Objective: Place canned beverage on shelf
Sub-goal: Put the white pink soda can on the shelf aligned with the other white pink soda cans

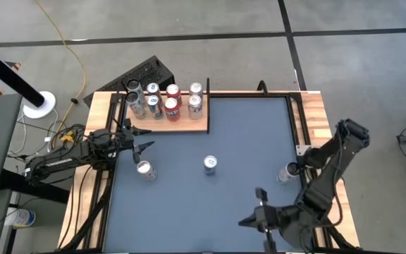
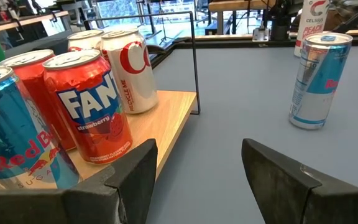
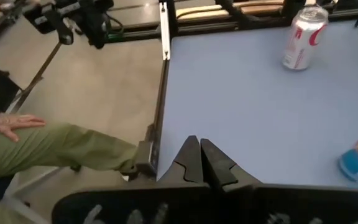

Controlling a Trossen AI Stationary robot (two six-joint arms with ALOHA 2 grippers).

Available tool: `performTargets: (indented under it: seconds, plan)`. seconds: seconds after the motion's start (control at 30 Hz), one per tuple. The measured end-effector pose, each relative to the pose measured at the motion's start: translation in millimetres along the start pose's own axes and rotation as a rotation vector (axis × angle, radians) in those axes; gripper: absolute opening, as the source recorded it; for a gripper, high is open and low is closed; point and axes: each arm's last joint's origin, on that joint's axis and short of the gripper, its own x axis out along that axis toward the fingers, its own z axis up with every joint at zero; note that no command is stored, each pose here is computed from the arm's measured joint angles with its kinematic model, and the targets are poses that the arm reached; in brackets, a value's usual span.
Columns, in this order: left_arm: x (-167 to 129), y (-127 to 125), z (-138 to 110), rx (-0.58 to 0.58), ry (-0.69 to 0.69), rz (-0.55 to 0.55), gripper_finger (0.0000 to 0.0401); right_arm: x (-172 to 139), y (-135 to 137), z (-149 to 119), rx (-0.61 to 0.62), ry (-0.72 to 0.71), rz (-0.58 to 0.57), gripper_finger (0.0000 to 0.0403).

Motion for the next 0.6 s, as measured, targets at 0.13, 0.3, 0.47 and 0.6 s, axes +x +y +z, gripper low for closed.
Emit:
performTargets:
  seconds: [0.13, 0.3, 0.47, 0.6]
  plan:
    - [0.0, 0.0, 0.0, 0.000, 0.000, 0.000, 0.0225, -1.9, 8.4, -7.2, 0.015, 0.010, 0.020, 0.0000]
    - [0.0, 0.0, 0.1, 0.000, 0.000, 0.000, 0.0225, -6.8, 13.8, -10.7, 0.015, 0.013, 0.041, 0.0000]
    - [0.0, 0.0, -0.1, 0.000, 0.000, 0.000, 0.0225, -6.6, 13.7, -10.5, 0.013, 0.012, 0.041, 0.0000]
    - [0.0, 0.0, -0.1, 0.000, 0.000, 0.000, 0.0225, -6.0, 12.8, -9.9, 0.013, 0.012, 0.039, 0.0000]
